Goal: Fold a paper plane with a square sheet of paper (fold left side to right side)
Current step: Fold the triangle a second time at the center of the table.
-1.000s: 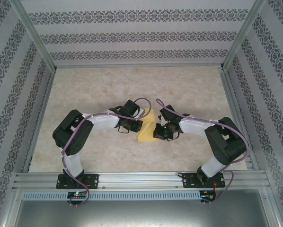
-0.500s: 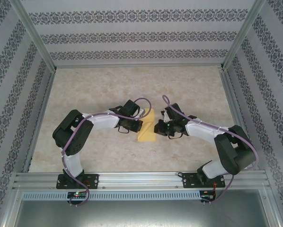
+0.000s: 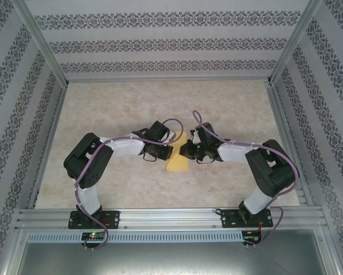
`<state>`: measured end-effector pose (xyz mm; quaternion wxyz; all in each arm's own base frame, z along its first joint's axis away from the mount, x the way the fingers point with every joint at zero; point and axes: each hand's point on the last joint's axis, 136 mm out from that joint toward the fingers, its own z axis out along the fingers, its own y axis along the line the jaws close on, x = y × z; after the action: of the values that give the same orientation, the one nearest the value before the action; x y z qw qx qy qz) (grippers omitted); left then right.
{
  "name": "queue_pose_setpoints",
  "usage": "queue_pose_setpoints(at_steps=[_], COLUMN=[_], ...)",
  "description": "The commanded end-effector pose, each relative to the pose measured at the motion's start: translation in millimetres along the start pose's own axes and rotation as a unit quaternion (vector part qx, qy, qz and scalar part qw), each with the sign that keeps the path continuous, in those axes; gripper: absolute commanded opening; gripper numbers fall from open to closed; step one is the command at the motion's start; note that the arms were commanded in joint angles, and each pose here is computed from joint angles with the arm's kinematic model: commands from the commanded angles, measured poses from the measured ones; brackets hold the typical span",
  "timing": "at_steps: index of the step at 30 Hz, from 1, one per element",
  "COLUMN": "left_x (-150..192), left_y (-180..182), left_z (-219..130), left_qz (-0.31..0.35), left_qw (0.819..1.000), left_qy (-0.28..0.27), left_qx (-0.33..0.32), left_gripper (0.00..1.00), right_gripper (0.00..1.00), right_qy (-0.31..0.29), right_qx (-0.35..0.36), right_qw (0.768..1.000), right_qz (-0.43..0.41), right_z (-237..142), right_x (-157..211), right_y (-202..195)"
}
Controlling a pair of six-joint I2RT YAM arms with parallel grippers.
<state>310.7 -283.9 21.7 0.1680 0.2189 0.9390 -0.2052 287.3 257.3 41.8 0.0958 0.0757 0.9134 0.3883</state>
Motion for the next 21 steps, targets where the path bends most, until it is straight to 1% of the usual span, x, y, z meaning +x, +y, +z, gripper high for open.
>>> queue_pose_setpoints(at_steps=[1, 5, 10, 21], left_x=[6, 5, 6, 7], left_y=[8, 7, 8, 10], left_z=[-6, -6, -6, -8], left_qz=[-0.001, -0.002, 0.000, 0.003], left_qw=[1.000, 1.000, 1.000, 1.000], left_qy=[0.009, 0.009, 0.011, 0.015], left_qx=[-0.013, -0.013, -0.015, -0.023], left_gripper=[0.00, 0.00, 0.00, 0.00], right_gripper=[0.00, 0.00, 0.00, 0.00], right_qy=[-0.005, -0.007, 0.008, 0.016], right_qx=[-0.027, -0.029, -0.025, 0.009], right_qw=[0.999, 0.999, 0.999, 1.000], right_qz=[-0.017, -0.020, -0.018, -0.025], right_z=[4, 6, 17, 25], right_x=[-8, -10, -7, -2], right_y=[19, 23, 22, 4])
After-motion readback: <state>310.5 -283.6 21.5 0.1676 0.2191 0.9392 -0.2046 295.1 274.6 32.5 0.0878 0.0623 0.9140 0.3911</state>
